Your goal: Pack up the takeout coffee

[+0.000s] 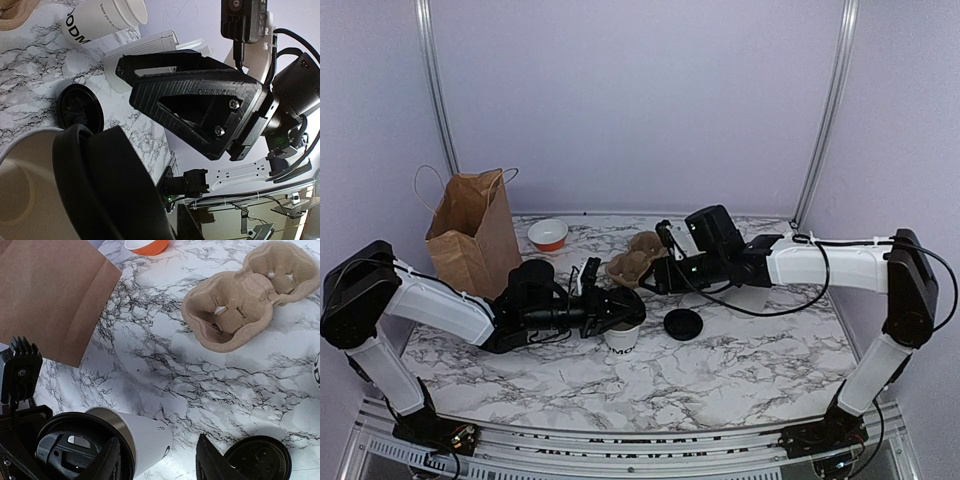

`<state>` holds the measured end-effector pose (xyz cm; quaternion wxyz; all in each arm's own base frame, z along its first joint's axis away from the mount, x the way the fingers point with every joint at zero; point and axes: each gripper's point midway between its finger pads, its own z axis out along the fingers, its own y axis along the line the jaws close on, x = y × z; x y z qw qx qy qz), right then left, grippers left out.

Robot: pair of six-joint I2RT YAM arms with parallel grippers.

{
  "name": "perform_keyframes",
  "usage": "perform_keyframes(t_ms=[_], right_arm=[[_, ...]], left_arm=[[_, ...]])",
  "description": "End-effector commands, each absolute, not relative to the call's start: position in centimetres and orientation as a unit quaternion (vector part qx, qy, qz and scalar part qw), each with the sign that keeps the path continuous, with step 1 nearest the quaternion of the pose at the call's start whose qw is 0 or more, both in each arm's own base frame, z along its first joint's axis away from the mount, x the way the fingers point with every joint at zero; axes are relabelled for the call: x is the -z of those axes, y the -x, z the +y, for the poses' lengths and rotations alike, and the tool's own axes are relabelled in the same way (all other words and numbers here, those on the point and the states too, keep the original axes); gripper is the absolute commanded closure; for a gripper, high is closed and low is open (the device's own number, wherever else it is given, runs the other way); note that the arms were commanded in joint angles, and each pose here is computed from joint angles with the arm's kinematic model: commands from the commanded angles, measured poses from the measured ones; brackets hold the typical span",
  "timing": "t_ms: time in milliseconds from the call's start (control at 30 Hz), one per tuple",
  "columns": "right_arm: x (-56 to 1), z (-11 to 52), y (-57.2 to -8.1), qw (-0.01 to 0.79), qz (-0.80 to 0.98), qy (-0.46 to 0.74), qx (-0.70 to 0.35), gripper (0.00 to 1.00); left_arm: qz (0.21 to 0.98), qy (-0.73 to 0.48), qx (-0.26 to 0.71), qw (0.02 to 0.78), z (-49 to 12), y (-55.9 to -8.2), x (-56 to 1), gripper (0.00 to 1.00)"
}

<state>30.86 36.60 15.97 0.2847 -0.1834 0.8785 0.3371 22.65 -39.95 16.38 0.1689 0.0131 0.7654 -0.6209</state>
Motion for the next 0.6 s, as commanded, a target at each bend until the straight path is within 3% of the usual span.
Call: perform_keyframes(t_ms=[0,567], right_arm=[[-17.1,37.6,-31.1,0.296,0.872,0.197,-0.336,0.50],[-17.2,37.4,-31.1,0.300,0.873,0.198,-0.330,0.50]], left_arm=[[0.760,-0.020,0.626,0.171,-40.1,-22.5,-16.5,0.85],[0.752,-0.027,0.633,0.183,-40.1,-23.0,-17.6,0.85]])
